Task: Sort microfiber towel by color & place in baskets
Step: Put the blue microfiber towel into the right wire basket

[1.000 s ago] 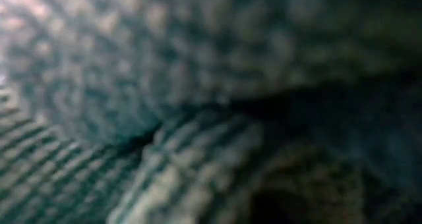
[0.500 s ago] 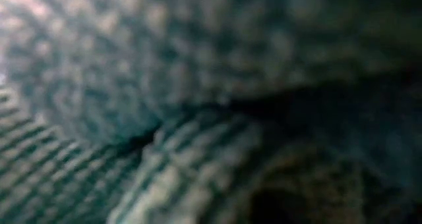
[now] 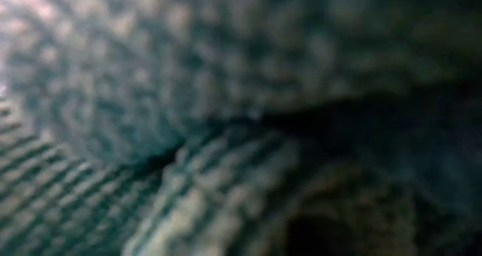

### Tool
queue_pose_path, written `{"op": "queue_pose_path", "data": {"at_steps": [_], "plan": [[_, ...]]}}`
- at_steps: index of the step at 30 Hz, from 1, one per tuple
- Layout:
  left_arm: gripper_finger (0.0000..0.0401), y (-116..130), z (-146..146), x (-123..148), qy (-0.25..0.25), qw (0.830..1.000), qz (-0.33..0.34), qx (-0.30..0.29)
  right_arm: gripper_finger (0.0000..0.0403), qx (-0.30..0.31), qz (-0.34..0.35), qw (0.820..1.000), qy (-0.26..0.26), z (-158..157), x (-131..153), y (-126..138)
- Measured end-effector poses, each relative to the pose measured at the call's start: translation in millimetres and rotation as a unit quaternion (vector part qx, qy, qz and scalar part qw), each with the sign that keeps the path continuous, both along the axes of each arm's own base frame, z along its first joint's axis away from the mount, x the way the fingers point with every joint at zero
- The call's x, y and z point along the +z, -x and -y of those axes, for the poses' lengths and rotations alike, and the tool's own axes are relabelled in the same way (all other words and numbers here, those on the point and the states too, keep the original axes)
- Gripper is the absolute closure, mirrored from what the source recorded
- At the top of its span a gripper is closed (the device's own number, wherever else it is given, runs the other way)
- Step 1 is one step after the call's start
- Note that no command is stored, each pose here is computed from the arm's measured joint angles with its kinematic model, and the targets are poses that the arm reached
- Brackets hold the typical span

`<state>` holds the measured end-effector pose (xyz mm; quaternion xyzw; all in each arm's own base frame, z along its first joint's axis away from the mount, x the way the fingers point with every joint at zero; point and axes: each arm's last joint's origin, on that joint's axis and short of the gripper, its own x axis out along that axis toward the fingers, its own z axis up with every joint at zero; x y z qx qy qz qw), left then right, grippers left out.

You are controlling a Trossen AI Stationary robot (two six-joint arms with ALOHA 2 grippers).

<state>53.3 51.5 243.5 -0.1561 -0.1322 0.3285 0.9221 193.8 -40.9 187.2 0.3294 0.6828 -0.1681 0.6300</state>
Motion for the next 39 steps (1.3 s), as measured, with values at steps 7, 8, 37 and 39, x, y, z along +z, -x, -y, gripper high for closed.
{"op": "queue_pose_path", "data": {"at_steps": [7,8,37,39], "plan": [[0.0322,-0.1,-0.1,-0.6,0.002,1.0,-0.002,0.0,0.0248,0.012,-0.036,0.999,-0.01,1.8,-16.3,-7.4],[0.0322,-0.1,0.0,-0.6,0.002,1.0,-0.002,-0.001,0.025,0.012,-0.041,0.999,-0.011,2.0,-18.4,-8.2],[0.0322,-0.1,-0.1,-0.6,0.002,1.0,-0.002,-0.001,0.0394,0.019,-0.019,1.0,-0.006,4.0,-24.5,-16.3],[0.0322,-0.1,-0.1,-0.6,0.002,1.0,-0.002,0.0,0.0394,0.019,-0.009,1.0,-0.003,4.0,-22.0,-16.2]]}}
